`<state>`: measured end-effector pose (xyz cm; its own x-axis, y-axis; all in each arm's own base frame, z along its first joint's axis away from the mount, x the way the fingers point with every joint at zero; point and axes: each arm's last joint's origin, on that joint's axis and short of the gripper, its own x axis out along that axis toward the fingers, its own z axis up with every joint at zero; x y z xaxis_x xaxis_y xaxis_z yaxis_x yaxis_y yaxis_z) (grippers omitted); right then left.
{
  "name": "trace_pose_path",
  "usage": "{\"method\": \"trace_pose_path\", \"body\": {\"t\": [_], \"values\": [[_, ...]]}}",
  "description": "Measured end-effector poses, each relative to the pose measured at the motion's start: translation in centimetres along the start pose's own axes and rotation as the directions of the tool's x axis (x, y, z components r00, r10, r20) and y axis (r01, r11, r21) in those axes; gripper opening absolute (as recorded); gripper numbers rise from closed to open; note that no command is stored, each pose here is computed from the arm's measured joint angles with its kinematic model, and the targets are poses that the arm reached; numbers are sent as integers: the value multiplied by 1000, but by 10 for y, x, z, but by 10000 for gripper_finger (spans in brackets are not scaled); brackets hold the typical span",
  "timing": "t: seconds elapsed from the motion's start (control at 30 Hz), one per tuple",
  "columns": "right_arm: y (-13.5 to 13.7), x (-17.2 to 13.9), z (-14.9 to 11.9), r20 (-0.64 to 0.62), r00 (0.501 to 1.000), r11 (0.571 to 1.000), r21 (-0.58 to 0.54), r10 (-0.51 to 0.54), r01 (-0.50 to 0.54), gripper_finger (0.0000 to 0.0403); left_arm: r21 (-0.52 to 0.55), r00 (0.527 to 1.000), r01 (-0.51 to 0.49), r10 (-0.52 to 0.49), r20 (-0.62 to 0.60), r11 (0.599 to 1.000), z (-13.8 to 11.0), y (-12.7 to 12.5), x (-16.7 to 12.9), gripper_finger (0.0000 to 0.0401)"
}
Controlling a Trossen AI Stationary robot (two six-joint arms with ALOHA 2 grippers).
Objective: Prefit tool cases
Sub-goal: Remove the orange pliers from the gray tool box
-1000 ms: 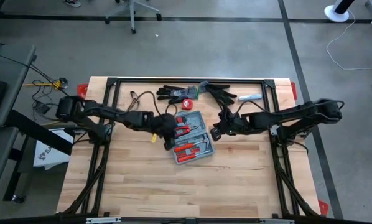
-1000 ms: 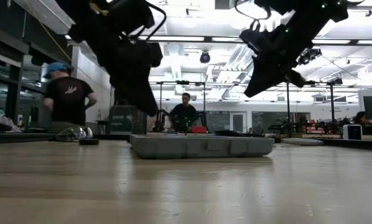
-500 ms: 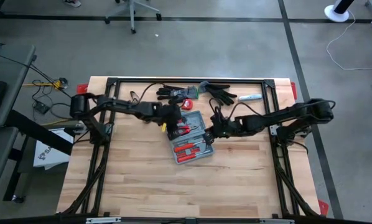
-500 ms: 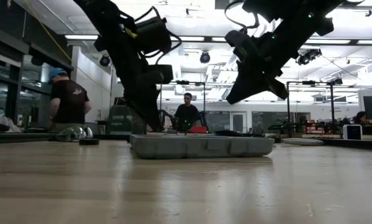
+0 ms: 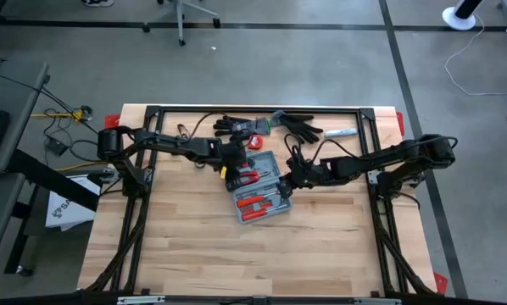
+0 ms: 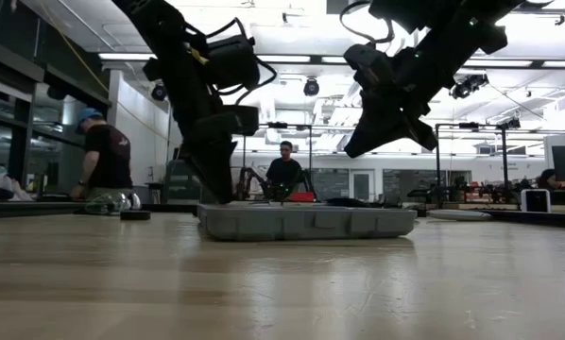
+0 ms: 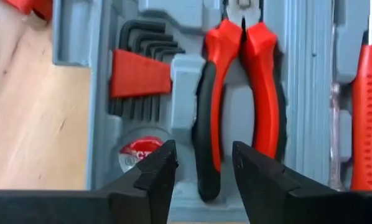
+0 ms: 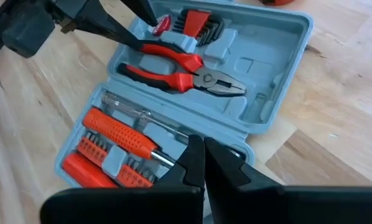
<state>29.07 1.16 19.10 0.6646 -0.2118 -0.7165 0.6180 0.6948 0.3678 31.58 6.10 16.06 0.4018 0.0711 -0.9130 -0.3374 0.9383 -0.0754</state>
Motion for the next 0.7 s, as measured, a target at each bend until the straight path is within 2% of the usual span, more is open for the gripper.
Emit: {"method": "trace_pose_path", "body": {"t": [0.13, 0.33, 0.47, 0.57, 0.7], "values": [[-1, 0, -1, -7, 1000, 1000, -3, -8, 8, 0, 13, 999, -38, 39, -33, 999, -3, 1, 5, 159], [-1, 0, -1, -10, 1000, 1000, -4, -11, 11, 0, 14, 995, -10, 12, -101, 1000, -8, 0, 24, 163], [-1, 0, -1, -13, 1000, 1000, -5, -14, 14, 0, 25, 993, -40, 42, -111, 999, -9, -3, 30, 156], [-2, 0, -2, -14, 1000, 1000, -3, -17, 17, 0, 29, 992, -64, 67, -109, 998, -10, -5, 31, 122], [-2, 0, -2, -13, 1000, 1000, -2, -20, 20, 0, 13, 991, -52, 54, -125, 999, -12, -5, 32, 40]]}}
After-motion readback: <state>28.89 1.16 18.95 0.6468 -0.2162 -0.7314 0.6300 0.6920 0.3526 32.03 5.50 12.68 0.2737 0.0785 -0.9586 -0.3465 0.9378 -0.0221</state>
